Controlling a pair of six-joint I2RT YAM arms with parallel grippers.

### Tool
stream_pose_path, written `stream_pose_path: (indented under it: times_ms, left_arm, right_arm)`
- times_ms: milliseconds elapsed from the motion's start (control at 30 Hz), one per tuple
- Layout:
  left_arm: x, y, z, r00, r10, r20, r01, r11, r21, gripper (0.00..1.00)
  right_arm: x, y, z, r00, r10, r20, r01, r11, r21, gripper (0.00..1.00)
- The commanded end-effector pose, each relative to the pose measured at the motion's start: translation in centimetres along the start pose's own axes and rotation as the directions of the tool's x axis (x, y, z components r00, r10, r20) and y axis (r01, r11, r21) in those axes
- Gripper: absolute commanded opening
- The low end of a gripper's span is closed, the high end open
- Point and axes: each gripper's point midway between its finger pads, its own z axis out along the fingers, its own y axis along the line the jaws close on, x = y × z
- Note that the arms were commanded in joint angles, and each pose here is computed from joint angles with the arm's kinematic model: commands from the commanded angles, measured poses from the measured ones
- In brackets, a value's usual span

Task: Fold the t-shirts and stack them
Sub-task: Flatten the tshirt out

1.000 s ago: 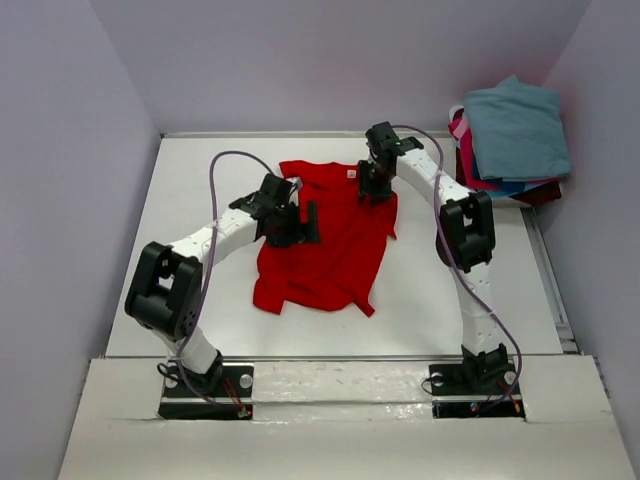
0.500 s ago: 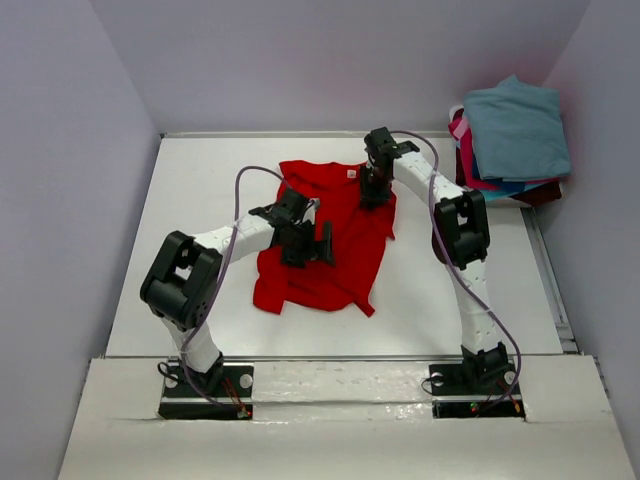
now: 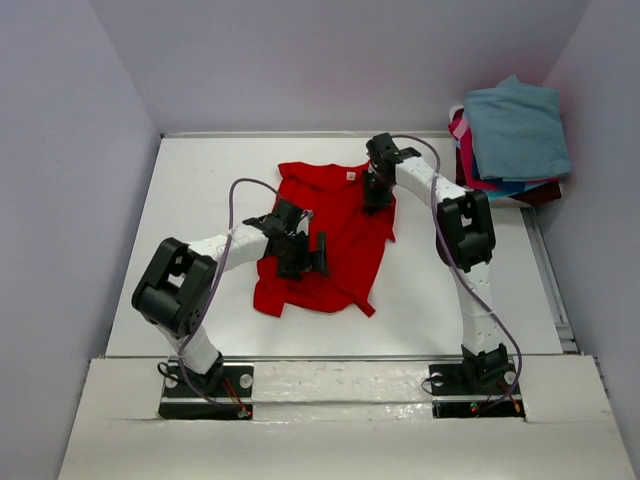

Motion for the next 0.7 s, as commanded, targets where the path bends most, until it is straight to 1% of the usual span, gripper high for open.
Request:
stream_pose_path:
  times_ms: [0, 67, 167, 267, 300, 400, 433, 500, 533, 567, 667]
  left_arm:
    - [2.4, 1.8, -0.2, 0.997, -0.047, -0.06, 0.042, 0.996, -0.074, 0.98]
    - [2.5, 2.1, -0.1, 0.996, -0.049, -0.069, 0.042, 0.995, -0.092, 0.98]
    - [1.7, 2.5, -0.3, 0.998, -0.044, -0.054, 0.037, 0.993, -0.115, 0.98]
    - [0.3, 2.8, -0.6, 0.998, -0.052, -0.031, 0.048, 0.991, -0.125, 0.98]
    - [-0.2, 3.2, -0.7, 0.998, -0.059, -0.026, 0.056, 0.99, -0.131, 0.98]
    - [-2.6, 3.8, -1.4, 0.998, -0.063, 0.012, 0.064, 0.988, -0.141, 0.98]
    - [-3.5, 4.5, -1.7, 0.996, -0.08, 0.026, 0.083, 0.986, -0.148, 0.98]
    - [-4.9, 5.1, -2.1, 0.996, -0.079, 0.042, 0.085, 0.984, -0.154, 0.98]
    - [-5.5, 6.1, -2.1, 0.994, -0.099, 0.048, 0.106, 0.981, -0.163, 0.98]
    - [-6.7, 6.1, -2.4, 0.994, -0.091, 0.065, 0.101, 0.983, -0.156, 0.98]
    - [-8.1, 7.0, -2.3, 0.992, -0.106, 0.067, 0.116, 0.979, -0.166, 0.98]
  right_arm:
    - [2.6, -2.1, 0.2, 0.998, -0.014, -0.055, 0.019, 0.996, 0.086, 0.3]
    - [3.5, -2.8, -0.1, 0.998, -0.015, -0.062, 0.021, 0.994, 0.11, 0.28]
    - [4.4, -3.2, -0.5, 0.997, -0.012, -0.072, 0.02, 0.993, 0.119, 0.27]
    - [6.0, -3.8, -1.0, 0.996, -0.005, -0.091, 0.016, 0.992, 0.126, 0.26]
    - [6.3, -4.4, -1.1, 0.996, -0.003, -0.09, 0.017, 0.988, 0.155, 0.26]
    - [7.6, -4.9, -2.6, 0.996, 0.013, -0.084, 0.001, 0.986, 0.167, 0.25]
    - [8.9, -5.2, -2.6, 0.994, 0.03, -0.109, -0.011, 0.985, 0.171, 0.25]
    - [9.8, -5.2, -3.0, 0.992, 0.05, -0.119, -0.031, 0.986, 0.162, 0.24]
    - [10.8, -5.4, -3.6, 0.99, 0.056, -0.128, -0.035, 0.986, 0.163, 0.24]
    - [11.2, -5.5, -3.9, 0.99, 0.061, -0.13, -0.039, 0.985, 0.165, 0.23]
    - [13.1, -5.2, -5.2, 0.985, 0.077, -0.155, -0.057, 0.99, 0.132, 0.22]
